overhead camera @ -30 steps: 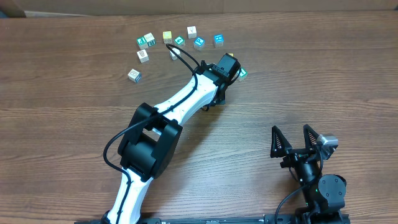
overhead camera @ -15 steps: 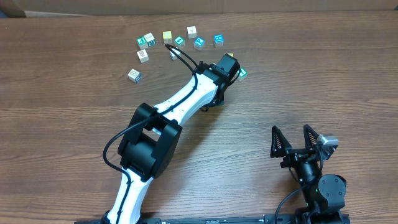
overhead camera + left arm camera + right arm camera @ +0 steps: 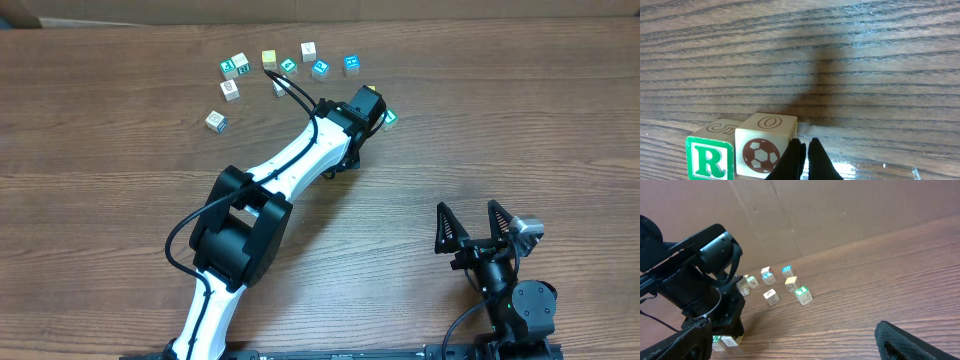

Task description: Form a horizontal line

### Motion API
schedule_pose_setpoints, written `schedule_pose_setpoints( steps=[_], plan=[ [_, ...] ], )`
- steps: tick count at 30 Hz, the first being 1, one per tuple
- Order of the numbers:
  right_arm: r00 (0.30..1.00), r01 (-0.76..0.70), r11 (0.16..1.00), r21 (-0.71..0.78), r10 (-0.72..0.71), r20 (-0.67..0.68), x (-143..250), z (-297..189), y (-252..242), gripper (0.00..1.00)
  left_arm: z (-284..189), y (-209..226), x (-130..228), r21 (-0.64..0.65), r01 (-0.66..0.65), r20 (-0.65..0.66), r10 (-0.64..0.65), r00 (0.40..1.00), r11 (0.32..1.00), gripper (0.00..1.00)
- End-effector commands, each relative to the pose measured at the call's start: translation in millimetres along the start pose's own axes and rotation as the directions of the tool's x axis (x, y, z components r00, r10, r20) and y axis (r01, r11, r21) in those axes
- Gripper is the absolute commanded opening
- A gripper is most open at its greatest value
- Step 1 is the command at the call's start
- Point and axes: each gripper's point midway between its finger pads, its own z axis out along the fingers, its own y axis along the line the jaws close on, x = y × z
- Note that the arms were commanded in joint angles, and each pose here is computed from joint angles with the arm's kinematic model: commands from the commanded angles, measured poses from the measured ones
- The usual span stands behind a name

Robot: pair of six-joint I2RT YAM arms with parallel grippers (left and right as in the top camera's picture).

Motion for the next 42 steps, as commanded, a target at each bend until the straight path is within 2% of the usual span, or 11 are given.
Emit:
schedule_pose_setpoints(
  steps=[1, 19, 28, 42],
  plan=[
    [1.0, -0.002, 1.0, -0.002, 0.002, 0.016, -3, -1, 0, 1.0, -2, -4, -7, -0.005, 0.021, 0.025, -0.02, 0.999, 1.0, 0.04],
    [1.0, -0.002, 1.0, -0.002, 0.002, 0.016, -3, -1, 0, 1.0, -20, -8, -19, 0.01, 0.025, 0.045, -0.026, 0.999, 1.0, 0.04],
    [1.0, -0.002, 1.0, -0.002, 0.002, 0.016, -3, -1, 0, 1.0, -27, 3, -54, 0.077, 0.048, 0.069, -0.053, 0.996, 0.996, 0.04],
    [1.0, -0.002, 1.0, -0.002, 0.002, 0.016, -3, -1, 0, 1.0, -18, 25, -73, 0.101, 0.105, 0.064, -0.111, 0.992, 0.989, 0.04]
  ],
)
